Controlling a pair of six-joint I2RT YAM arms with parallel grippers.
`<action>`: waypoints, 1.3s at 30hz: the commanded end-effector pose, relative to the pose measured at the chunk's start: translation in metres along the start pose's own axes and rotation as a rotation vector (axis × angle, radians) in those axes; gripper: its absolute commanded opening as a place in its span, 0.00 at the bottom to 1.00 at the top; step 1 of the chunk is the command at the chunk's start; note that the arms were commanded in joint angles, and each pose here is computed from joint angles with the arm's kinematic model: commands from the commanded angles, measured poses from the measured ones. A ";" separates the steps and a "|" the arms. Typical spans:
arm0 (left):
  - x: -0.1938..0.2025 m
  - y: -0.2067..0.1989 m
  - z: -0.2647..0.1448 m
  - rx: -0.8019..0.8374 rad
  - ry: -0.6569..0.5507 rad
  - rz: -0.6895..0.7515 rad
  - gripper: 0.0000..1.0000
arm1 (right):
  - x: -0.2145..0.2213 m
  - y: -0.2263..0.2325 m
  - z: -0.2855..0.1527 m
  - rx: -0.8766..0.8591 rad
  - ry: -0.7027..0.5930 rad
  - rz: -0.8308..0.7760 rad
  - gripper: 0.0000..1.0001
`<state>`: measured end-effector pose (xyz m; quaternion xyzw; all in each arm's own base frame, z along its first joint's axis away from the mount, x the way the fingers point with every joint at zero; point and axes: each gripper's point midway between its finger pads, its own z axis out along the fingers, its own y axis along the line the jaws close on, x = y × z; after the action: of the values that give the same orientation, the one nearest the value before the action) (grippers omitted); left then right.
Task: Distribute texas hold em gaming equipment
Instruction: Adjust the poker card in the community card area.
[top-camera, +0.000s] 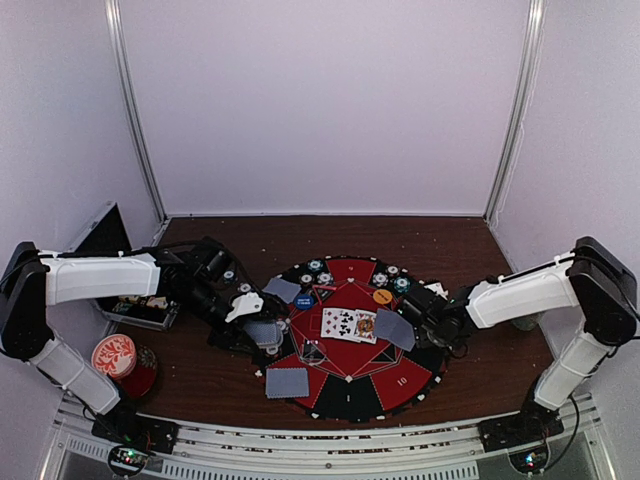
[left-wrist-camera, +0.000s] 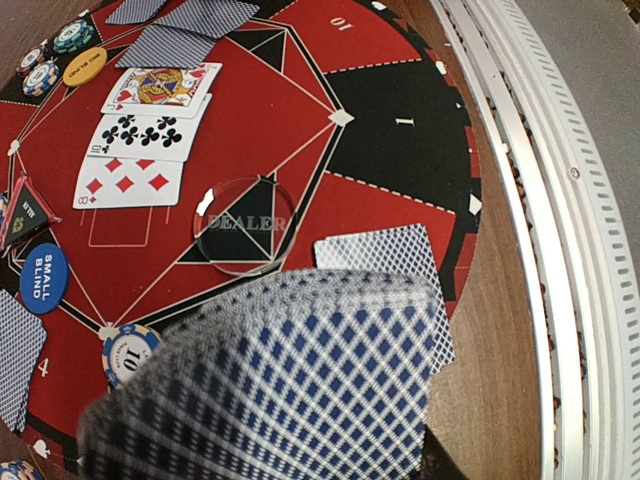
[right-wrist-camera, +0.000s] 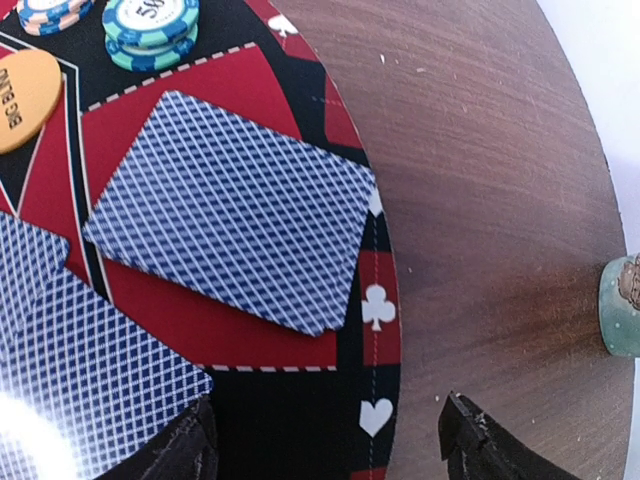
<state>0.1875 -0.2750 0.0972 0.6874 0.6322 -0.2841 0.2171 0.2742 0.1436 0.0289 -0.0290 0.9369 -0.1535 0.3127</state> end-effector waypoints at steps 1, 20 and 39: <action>-0.007 0.003 0.000 -0.003 -0.020 0.026 0.39 | 0.001 0.014 0.010 -0.019 0.023 -0.016 0.79; -0.002 0.017 -0.005 -0.082 0.009 0.003 0.39 | -0.039 -0.012 -0.044 -0.046 -0.104 0.087 0.85; 0.030 0.061 -0.022 -0.210 0.072 -0.109 0.39 | -0.036 0.000 -0.069 -0.279 -0.193 0.154 0.88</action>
<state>0.2349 -0.2471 0.0856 0.6434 0.6956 -0.2172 0.2347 0.2619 0.1568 0.1029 -0.0036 0.9176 -0.0194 0.3970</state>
